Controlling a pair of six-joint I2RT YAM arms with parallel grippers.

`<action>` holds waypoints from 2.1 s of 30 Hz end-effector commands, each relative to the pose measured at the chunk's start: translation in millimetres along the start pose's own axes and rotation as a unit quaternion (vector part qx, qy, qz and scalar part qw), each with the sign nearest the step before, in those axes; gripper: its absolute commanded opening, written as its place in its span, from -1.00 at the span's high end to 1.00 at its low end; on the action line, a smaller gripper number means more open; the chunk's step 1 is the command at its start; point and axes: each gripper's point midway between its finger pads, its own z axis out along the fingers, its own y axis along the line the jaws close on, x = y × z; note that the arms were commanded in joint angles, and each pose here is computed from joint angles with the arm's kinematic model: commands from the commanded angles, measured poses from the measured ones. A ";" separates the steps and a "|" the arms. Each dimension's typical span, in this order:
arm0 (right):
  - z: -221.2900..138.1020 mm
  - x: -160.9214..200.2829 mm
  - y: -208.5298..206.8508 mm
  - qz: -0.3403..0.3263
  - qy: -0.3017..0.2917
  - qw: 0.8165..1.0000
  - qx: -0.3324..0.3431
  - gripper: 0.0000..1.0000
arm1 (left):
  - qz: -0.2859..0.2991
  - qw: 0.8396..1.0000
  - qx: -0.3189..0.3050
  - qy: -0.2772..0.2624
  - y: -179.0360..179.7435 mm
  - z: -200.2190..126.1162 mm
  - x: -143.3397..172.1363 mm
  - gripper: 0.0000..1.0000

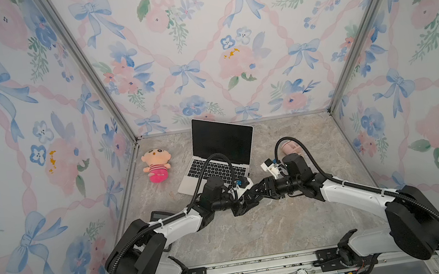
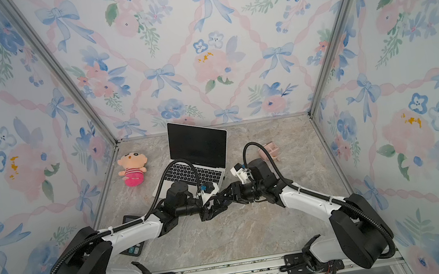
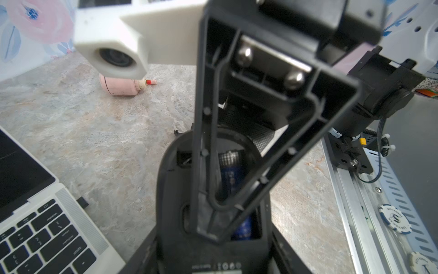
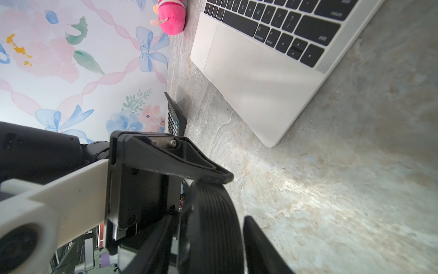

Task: Insert the wireless mouse receiver into the laptop
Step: Pick up the mouse from the center of the board, then pick up the lid from the center of the board.

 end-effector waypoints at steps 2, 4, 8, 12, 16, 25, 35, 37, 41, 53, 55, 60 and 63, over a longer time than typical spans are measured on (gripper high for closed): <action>-16.0 -12.8 -0.5 -0.014 -0.012 0.999 0.038 -0.28 | 0.006 1.000 -0.018 -0.024 3.9 -8.7 -12.4 0.22; -30.6 -21.3 -6.2 -0.016 -0.029 0.997 0.067 -0.30 | 0.002 1.000 -0.026 -0.017 4.9 -11.3 -7.2 0.23; -67.4 -39.8 -29.1 -0.007 -0.072 0.987 0.142 -0.34 | -0.012 0.999 -0.043 0.006 7.6 -13.9 7.5 0.24; -92.3 -44.7 -57.6 -0.037 -0.080 0.965 0.246 -0.34 | -0.023 0.998 -0.049 0.023 5.8 -15.7 17.4 0.25; -101.8 -42.7 -89.6 -0.079 -0.032 0.917 0.390 -0.26 | -0.020 0.997 -0.064 0.042 4.4 -17.6 23.8 0.24; -78.7 -49.8 -138.4 -0.116 0.036 0.842 0.526 0.03 | 0.005 0.993 -0.083 0.086 -2.9 -16.3 31.1 0.25; -64.9 -56.7 -171.0 -0.114 0.064 0.810 0.572 0.16 | 0.016 0.992 -0.087 0.094 -7.5 -19.7 31.1 0.23; -61.8 -55.7 -176.2 -0.110 0.069 0.809 0.573 0.19 | 0.019 0.991 -0.088 0.094 -7.4 -19.9 30.3 0.24; -55.7 -55.4 -184.3 -0.110 0.076 0.807 0.575 0.31 | 0.022 0.991 -0.091 0.093 -6.9 -20.4 29.3 0.24; -56.6 -47.9 -195.7 -0.106 0.102 0.793 0.591 0.76 | 0.026 0.991 -0.093 0.096 -7.3 -21.8 29.6 0.24; -59.3 -48.7 -186.1 -0.112 0.099 0.798 0.585 0.89 | 0.027 0.991 -0.094 0.095 -6.8 -21.2 28.5 0.25; -69.9 -52.9 -143.5 -0.126 0.076 0.830 0.538 1.00 | 0.031 0.991 -0.099 0.089 -3.0 -18.7 23.9 0.25; -74.2 -51.9 -112.0 -0.131 0.065 0.864 0.482 1.00 | 0.035 0.991 -0.104 0.083 -0.7 -18.2 21.1 0.25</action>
